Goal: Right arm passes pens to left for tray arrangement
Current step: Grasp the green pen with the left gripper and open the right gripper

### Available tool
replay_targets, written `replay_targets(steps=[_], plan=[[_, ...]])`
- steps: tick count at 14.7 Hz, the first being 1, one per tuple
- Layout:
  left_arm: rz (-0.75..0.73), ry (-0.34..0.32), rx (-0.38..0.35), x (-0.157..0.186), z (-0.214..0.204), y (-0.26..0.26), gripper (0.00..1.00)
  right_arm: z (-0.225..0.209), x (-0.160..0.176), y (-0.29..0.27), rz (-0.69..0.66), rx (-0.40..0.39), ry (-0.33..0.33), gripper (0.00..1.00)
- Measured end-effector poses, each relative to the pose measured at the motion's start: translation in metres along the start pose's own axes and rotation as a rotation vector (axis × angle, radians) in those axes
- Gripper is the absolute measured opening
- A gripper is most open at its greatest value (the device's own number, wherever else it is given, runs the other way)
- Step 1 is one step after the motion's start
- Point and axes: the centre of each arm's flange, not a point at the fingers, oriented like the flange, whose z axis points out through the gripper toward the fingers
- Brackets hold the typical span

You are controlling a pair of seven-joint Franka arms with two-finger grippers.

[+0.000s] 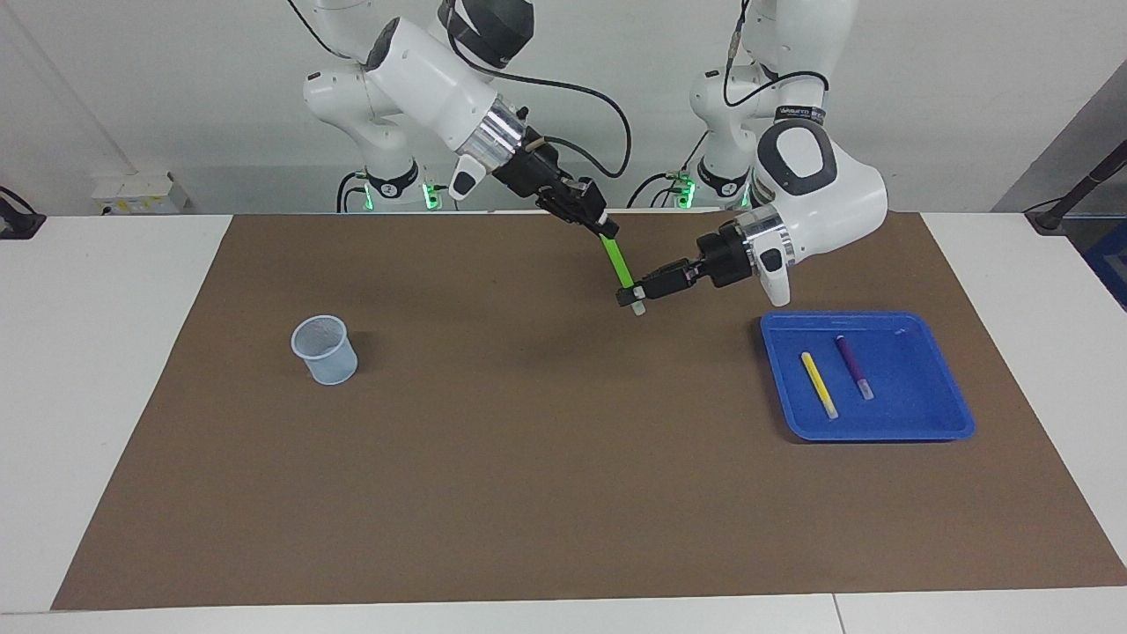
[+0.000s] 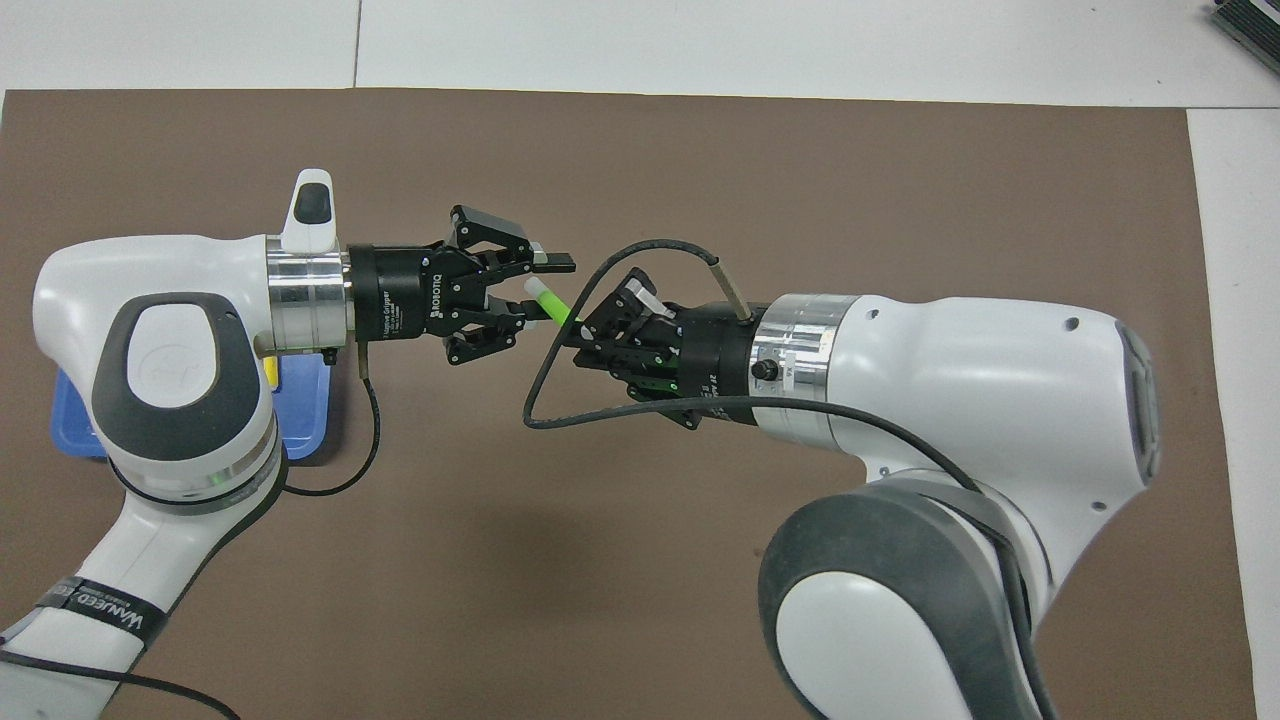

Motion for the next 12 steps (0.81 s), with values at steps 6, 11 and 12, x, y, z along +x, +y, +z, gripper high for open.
replay_targets(steps=[6,11,12], plan=[[0.006,0.004,0.0,-0.0003,-0.0023,0.0017,0.19,0.0028,-0.0039,0.0006,-0.003,-0.004,-0.008,0.17],[0.042,0.015,0.014,-0.0037,-0.0055,0.0053,0.19,0.0052,-0.0034,0.0038,0.001,-0.019,-0.017,0.44],[0.045,0.016,0.015,-0.004,-0.0058,0.0056,0.19,0.0059,-0.0033,0.0052,0.003,-0.031,-0.026,0.54]])
